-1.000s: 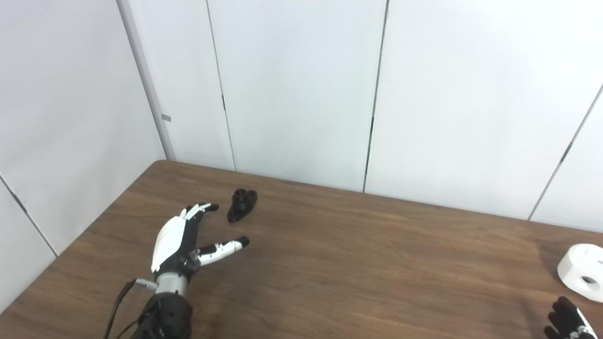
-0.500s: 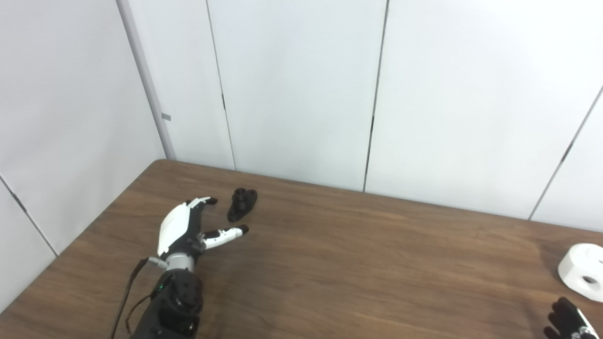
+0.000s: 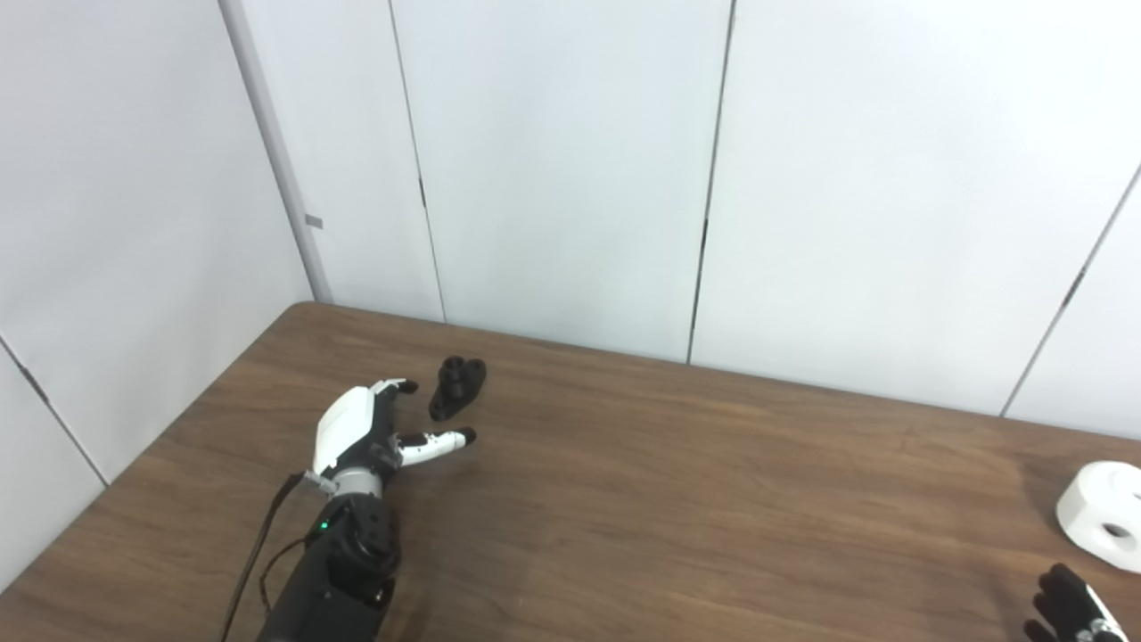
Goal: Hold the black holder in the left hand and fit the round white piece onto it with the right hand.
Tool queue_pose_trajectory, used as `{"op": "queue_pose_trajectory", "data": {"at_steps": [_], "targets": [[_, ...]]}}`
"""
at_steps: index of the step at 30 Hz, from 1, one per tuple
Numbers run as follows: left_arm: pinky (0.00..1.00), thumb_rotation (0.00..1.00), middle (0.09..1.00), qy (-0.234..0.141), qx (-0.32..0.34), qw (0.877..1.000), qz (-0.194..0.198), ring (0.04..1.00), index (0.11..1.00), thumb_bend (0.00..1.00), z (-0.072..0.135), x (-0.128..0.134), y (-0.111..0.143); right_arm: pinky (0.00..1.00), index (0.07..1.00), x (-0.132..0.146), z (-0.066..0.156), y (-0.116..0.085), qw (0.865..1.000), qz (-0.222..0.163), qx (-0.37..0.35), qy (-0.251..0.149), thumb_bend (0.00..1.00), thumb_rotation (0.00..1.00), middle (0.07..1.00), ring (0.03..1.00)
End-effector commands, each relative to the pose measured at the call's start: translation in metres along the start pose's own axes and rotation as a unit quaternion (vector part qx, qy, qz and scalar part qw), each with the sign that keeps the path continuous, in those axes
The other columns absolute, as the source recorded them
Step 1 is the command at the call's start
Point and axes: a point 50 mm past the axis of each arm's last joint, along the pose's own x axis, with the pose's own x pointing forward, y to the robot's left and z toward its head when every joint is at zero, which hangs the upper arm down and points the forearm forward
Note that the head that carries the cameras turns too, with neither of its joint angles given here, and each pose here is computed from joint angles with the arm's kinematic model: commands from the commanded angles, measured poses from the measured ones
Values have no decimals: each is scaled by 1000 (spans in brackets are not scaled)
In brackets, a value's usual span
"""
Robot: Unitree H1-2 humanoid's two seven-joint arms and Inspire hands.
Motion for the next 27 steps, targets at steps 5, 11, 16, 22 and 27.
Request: {"op": "queue_pose_trajectory", "data": {"at_steps": [5, 11, 16, 22, 27], "targets": [[1000, 375, 949, -27, 15, 999, 43, 1000, 833, 871, 25, 25, 25, 933, 904, -19, -21, 7, 999, -10, 21, 35, 745, 929, 938, 950], [1000, 417, 957, -26, 29, 999, 35, 1000, 841, 865, 30, 34, 24, 924, 901, -21, -22, 8, 999, -13, 19, 35, 752, 929, 934, 945], [1000, 419, 953, -31, 25, 999, 33, 1000, 835, 863, 40, 39, 24, 921, 892, -21, -23, 9, 999, -16, 22, 35, 754, 913, 928, 938], [1000, 402, 947, -34, 27, 999, 27, 1000, 830, 875, 49, 46, 22, 936, 899, -22, -23, 11, 999, -18, 22, 35, 754, 924, 932, 944], [1000, 386, 926, -33, 29, 999, 25, 997, 817, 858, 54, 51, 18, 937, 898, -22, -23, 12, 999, -20, 20, 36, 749, 925, 932, 944]]}}
